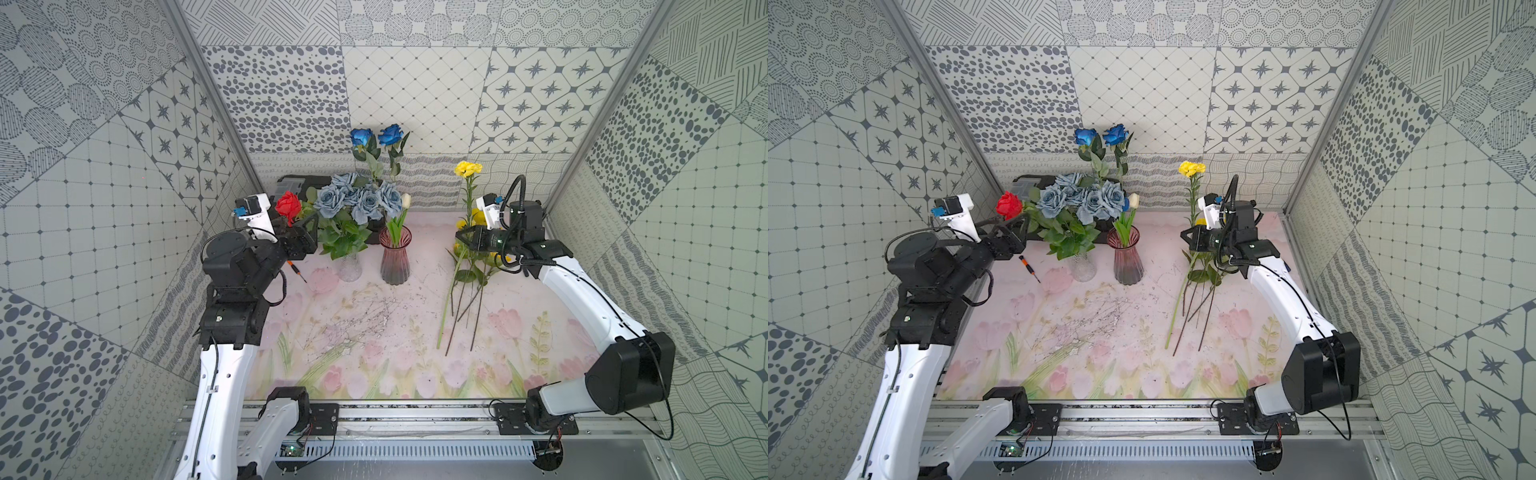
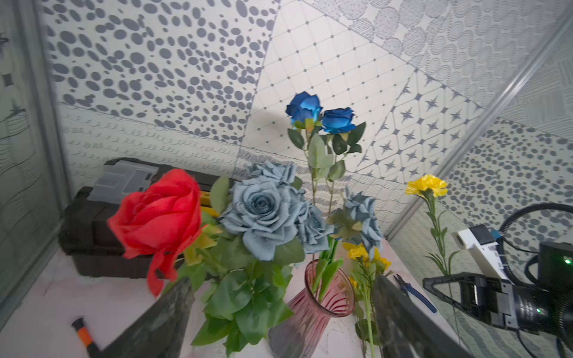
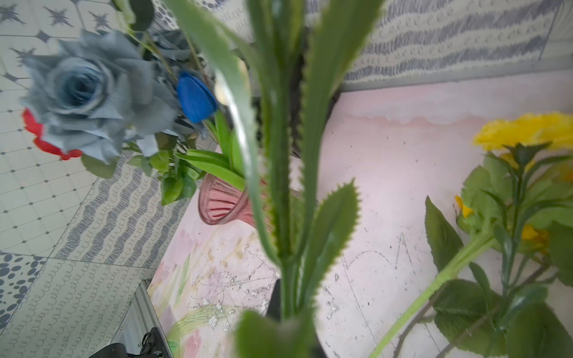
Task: Pick out yellow flowers from the vase
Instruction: Place the flower at the center of the board.
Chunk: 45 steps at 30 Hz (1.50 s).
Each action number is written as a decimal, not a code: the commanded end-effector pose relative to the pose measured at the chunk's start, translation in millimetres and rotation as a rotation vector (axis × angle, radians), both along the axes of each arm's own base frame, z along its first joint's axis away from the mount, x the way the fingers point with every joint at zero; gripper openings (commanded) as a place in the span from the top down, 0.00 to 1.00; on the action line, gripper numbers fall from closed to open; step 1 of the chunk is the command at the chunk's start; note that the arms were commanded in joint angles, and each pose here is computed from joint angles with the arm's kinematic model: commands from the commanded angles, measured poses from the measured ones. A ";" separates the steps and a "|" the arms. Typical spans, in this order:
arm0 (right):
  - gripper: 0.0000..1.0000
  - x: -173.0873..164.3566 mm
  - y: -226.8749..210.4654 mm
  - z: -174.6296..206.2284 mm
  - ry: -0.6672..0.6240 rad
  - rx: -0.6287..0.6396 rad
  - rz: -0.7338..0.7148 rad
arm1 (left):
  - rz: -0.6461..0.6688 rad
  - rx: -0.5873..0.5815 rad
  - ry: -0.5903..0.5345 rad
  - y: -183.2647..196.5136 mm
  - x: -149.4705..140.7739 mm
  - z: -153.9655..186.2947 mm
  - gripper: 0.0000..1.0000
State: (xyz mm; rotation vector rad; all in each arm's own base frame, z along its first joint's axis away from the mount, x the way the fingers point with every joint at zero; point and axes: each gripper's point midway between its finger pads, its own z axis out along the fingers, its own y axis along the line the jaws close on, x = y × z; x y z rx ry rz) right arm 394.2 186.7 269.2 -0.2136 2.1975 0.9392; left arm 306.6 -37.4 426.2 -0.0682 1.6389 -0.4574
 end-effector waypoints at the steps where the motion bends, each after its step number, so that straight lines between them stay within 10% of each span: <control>1: 1.00 7.6 -12.6 -24.1 0.088 -0.042 -0.043 | 0.175 0.000 0.071 44.1 -1.3 -27.4 0.10; 15: 1.00 28.8 -40.2 -124.5 0.334 -0.123 -0.106 | 0.334 -0.027 0.142 83.4 -5.1 -60.7 0.10; 37: 0.99 34.3 -49.9 -177.2 0.462 -0.137 -0.139 | 0.340 -0.140 0.288 93.8 10.2 -123.0 0.10; 45: 0.57 27.9 -56.3 -169.9 0.456 -0.149 -0.147 | 0.368 -0.167 0.323 101.0 11.3 -135.2 0.10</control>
